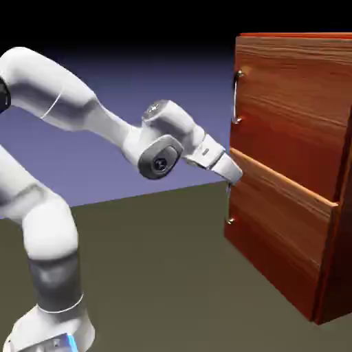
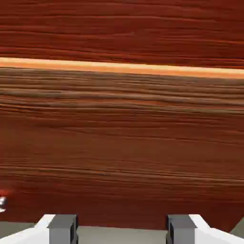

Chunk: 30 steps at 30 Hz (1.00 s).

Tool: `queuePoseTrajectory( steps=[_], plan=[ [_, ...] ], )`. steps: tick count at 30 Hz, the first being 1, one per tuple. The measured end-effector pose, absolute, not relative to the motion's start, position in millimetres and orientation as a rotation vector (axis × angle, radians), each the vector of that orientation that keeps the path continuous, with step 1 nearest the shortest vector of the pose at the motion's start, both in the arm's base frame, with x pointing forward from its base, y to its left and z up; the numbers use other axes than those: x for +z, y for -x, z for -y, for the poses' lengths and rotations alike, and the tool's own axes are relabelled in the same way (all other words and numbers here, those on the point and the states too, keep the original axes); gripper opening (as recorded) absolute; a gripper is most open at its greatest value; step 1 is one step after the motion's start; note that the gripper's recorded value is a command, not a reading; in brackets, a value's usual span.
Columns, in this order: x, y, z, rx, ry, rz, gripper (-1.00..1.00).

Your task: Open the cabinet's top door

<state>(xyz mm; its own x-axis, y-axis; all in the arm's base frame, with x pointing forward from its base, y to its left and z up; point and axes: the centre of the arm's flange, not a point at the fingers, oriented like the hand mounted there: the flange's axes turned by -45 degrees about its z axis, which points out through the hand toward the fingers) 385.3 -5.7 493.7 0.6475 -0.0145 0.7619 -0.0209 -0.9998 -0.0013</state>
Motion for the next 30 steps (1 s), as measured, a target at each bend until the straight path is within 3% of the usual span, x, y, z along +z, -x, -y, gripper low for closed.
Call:
queuePoseTrajectory(
  steps=[16,30],
  plan=[
    [660,-319,-7,1.875,-2.527,0.417,0.00],
    [695,-304,-117,2.194,-2.264,0.346,0.00]
  ],
)
